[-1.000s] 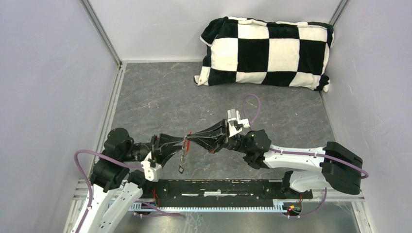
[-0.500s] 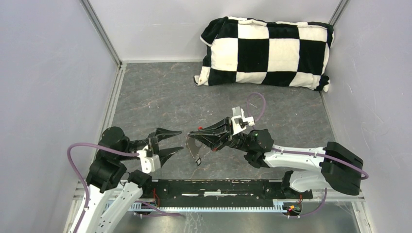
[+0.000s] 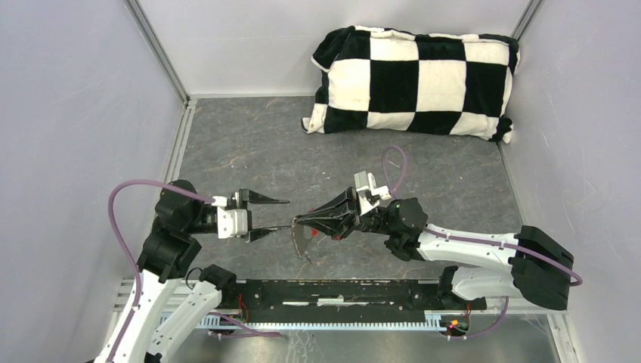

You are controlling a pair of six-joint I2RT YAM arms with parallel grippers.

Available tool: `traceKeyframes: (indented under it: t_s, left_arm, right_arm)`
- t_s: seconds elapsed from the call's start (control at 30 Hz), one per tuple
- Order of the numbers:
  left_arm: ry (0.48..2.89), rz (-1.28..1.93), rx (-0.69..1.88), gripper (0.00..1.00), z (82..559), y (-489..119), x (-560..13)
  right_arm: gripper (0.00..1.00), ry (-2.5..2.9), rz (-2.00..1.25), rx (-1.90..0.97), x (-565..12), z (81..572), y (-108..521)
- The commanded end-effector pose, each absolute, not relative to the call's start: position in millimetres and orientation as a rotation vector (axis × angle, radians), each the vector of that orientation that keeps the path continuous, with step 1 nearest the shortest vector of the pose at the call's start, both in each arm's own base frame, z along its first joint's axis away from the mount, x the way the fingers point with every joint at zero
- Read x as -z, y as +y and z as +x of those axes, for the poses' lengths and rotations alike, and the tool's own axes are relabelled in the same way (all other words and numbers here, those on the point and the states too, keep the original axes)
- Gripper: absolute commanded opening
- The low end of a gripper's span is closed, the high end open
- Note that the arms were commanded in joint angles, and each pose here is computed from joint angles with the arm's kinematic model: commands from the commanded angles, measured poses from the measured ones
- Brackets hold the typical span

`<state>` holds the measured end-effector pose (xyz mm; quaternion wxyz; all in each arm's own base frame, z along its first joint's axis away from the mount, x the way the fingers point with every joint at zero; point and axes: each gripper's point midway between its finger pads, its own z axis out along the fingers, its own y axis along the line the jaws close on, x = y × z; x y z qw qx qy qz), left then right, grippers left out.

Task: Put the keys on the keyring

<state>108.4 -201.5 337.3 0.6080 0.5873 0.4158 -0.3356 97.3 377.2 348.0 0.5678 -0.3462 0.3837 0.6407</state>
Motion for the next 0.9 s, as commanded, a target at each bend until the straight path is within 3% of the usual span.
traceKeyframes:
  t_s: [0.0, 0.87]
  left_arm:
    - [0.979, 1.394, 0.964, 0.56, 87, -207, -340]
    - [1.154, 1.351, 0.990, 0.27, 99, -206, -311]
  right_arm:
    - [0.01, 0.817, -0.889, -1.462, -371, 92, 378]
    - [0.01, 0.812, -0.896, -1.427, -376, 98, 383]
